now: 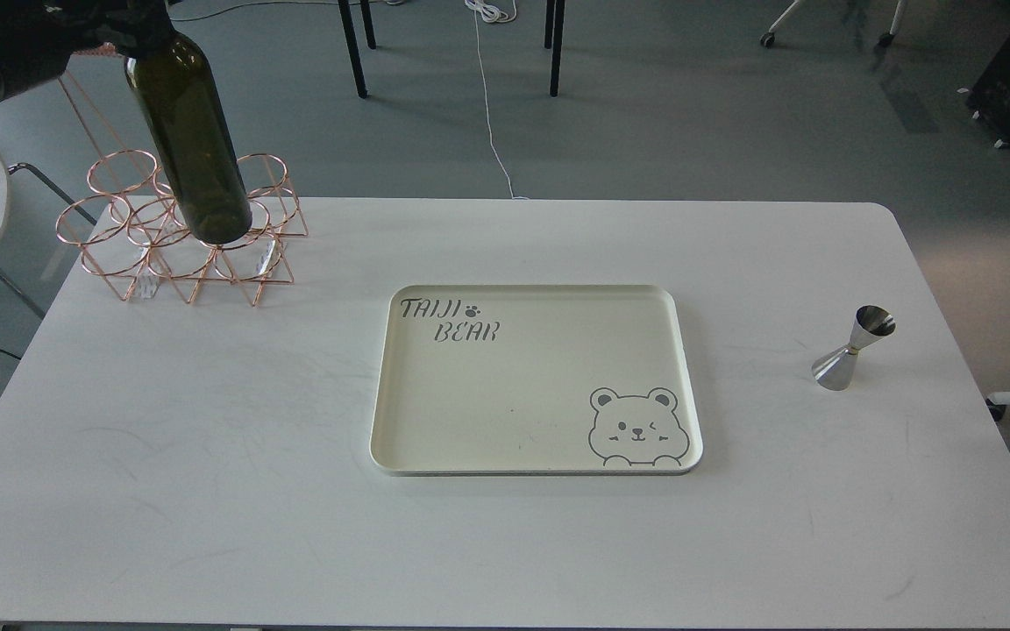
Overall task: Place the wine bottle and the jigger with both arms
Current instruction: 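Carry the bottle over the copper rack and lower it into a slot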
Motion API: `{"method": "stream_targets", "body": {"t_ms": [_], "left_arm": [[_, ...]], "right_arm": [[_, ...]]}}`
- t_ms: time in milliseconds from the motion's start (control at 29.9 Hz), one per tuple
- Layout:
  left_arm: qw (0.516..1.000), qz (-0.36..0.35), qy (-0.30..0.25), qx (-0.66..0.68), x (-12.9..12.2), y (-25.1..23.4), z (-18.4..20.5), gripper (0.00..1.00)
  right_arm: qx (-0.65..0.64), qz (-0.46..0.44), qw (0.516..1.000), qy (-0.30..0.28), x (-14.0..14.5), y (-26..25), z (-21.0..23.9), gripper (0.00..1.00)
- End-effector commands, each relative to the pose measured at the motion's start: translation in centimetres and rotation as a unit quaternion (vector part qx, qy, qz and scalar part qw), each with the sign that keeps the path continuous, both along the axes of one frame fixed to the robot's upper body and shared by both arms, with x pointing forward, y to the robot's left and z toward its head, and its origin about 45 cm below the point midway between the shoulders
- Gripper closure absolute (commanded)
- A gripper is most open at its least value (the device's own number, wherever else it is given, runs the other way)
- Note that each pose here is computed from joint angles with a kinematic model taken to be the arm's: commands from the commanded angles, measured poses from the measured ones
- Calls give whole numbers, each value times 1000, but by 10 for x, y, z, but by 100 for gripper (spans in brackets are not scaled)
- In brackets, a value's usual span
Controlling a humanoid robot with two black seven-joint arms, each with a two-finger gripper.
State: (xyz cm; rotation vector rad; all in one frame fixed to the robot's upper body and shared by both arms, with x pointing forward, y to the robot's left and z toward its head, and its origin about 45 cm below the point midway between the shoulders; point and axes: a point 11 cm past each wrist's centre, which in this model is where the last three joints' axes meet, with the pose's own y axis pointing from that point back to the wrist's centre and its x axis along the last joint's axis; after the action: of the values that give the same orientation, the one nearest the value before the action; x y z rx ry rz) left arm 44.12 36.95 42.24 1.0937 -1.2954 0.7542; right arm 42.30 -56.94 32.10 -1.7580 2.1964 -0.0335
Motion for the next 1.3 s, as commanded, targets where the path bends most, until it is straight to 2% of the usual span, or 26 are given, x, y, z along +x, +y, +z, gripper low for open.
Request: {"method": "stream_targets", "body": {"t_ms": [0,267,635,869,1169,1236,1270], "left_arm": [[1000,7,-7,-2,3,5,-2,88],[1000,6,-4,-11,8,-2,-11,88],[1000,2,-5,6,11,-3,-42,86],[1000,-4,9,-3,11,-11,-54,81],[999,8,36,-8,15,-8,-78,68],[999,18,41,-18,17,-3,-80,62],[999,22,42,-20,17,-1,-82,56]], "right_arm": [[1,0,1000,0,0,0,0,3],[3,2,1000,1,1,2,-2,3],[3,1,1000,1,1,2,-2,3],[3,1,1000,1,1,2,-2,3],[2,2,1000,1,1,2,-3,3],[3,1,1000,1,1,2,-2,3],[2,2,1000,1,1,2,-3,3]]}}
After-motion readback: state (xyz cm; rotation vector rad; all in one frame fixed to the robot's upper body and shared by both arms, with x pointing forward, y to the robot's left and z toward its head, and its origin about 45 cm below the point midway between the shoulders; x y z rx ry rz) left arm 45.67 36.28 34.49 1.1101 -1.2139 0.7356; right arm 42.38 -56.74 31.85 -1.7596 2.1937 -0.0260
